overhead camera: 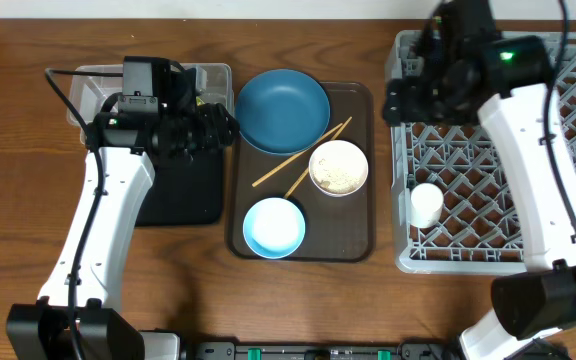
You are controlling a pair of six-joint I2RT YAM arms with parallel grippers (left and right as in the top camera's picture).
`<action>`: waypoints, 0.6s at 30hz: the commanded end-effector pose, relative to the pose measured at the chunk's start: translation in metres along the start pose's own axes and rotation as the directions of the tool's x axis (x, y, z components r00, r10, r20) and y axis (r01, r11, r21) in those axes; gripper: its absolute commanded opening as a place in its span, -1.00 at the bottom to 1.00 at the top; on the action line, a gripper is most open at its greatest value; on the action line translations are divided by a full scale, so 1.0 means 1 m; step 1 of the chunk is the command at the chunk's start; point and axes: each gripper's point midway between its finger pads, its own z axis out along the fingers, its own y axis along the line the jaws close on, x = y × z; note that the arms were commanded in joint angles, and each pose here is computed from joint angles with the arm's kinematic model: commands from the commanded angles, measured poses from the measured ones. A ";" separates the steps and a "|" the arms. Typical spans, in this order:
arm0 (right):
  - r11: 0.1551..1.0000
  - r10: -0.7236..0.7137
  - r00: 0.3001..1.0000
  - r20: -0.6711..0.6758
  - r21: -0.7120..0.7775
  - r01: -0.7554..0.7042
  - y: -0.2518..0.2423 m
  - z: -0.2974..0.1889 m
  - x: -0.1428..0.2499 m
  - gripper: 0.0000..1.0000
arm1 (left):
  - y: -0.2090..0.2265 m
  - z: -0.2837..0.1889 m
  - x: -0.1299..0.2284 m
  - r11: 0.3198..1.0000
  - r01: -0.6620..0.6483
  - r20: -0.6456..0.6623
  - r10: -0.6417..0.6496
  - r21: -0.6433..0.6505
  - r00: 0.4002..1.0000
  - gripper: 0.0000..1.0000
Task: Sort waste into correct bins and load items into the dishwasher rack
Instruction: 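Reach the left gripper to the pink rice bowl and grasp its rim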
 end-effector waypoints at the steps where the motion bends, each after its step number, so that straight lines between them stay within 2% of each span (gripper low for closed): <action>1: 0.999 -0.018 0.999 0.036 -0.034 0.019 0.026 0.005 -0.008 0.68 | -0.003 0.002 0.007 0.994 -0.108 -0.024 0.108 -0.001 0.994 0.11; 8: 0.998 -0.022 0.997 0.077 -0.055 0.026 0.044 0.015 -0.020 0.64 | -0.010 0.012 0.038 0.956 -0.285 -0.136 0.275 -0.066 0.952 0.12; 18: 0.998 0.042 0.994 0.100 -0.041 -0.038 0.019 0.013 -0.031 0.62 | -0.069 0.043 0.066 0.849 -0.528 -0.162 0.519 -0.021 0.840 0.20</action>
